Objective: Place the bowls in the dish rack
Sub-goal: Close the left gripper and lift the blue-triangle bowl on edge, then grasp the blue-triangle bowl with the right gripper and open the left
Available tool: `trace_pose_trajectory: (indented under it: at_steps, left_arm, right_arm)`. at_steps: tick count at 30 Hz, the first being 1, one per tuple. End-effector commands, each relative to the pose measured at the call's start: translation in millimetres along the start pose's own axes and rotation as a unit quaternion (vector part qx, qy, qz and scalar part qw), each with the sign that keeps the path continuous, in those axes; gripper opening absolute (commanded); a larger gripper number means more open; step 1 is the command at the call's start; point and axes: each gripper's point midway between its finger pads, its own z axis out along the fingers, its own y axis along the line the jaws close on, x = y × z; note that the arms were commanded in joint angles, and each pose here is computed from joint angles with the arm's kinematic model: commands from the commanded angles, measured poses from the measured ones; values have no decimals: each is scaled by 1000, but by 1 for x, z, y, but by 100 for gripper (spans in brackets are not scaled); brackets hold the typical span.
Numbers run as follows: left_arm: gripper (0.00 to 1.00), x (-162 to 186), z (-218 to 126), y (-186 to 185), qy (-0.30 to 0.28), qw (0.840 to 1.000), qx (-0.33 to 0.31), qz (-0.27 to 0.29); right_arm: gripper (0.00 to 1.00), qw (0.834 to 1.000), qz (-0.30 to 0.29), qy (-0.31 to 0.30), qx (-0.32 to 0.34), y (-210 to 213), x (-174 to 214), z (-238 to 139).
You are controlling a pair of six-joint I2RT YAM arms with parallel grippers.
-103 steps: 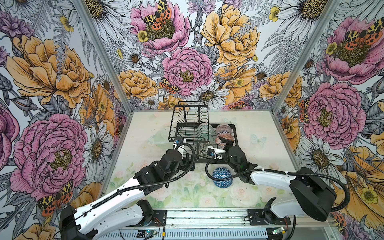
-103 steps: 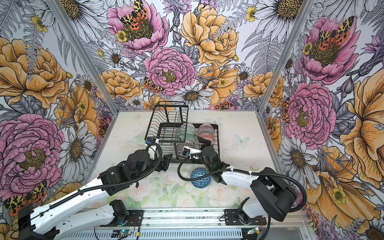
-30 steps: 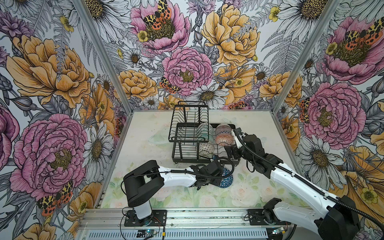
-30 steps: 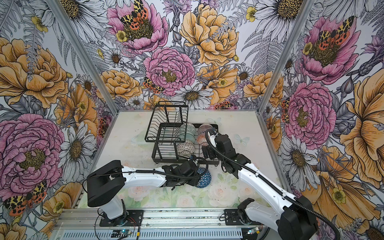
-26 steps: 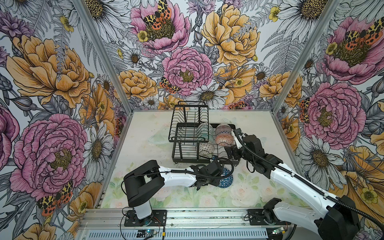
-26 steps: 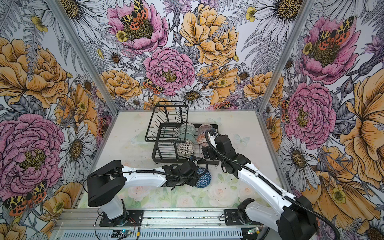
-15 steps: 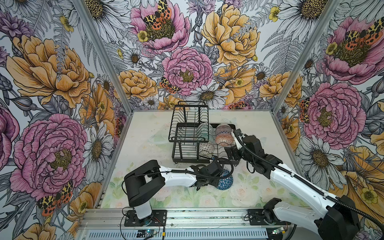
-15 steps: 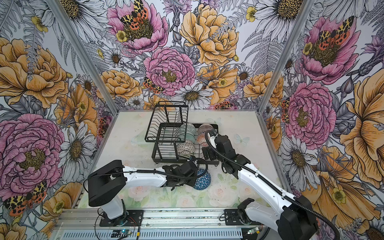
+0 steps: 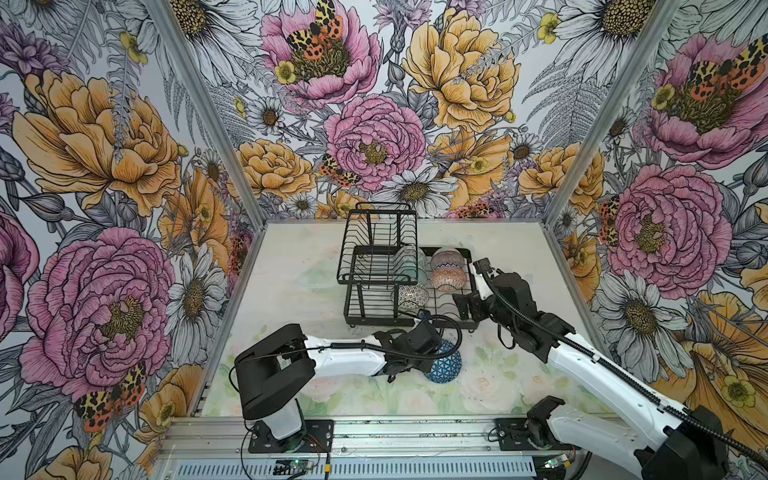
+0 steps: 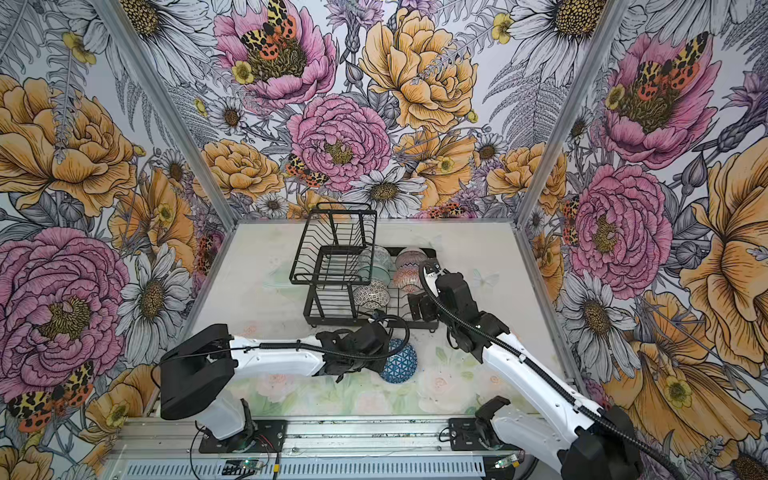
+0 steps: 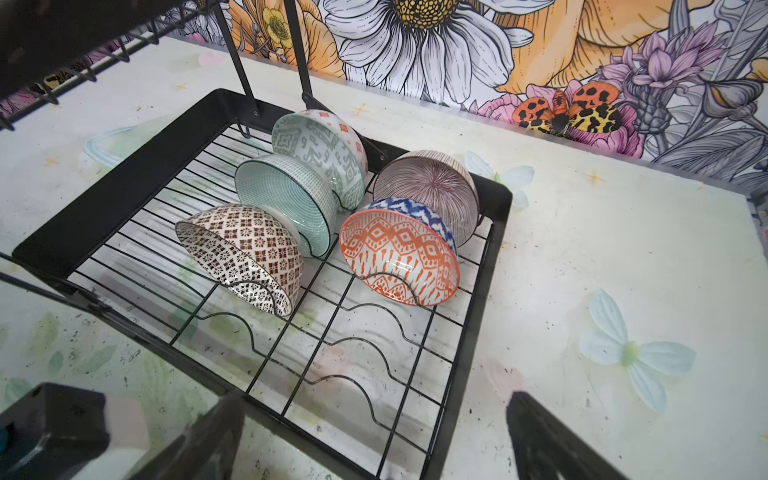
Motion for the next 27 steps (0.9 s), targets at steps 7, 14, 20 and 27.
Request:
trace_pose_trajectory:
  at_steps: [7,14,20,27]
  left_arm:
    - [0,-67,-84,10,-159,987,-12,5]
    - [0,-111,-146,26,-275,961,-22,-15]
    - [0,-134,-164,24,-313,949,-14,-19]
    - [0,-152,-175,11,-338,941,2,-12]
  right_arm:
    - [99,995,39,-45,-78,21,-25,-43]
    - [99,977,31,-88,-193,59,-49,-82]
    - [100,964,5,-101,-246,87,-58,-102]
    - [98,970,12,-76,-230,95,-55,-78]
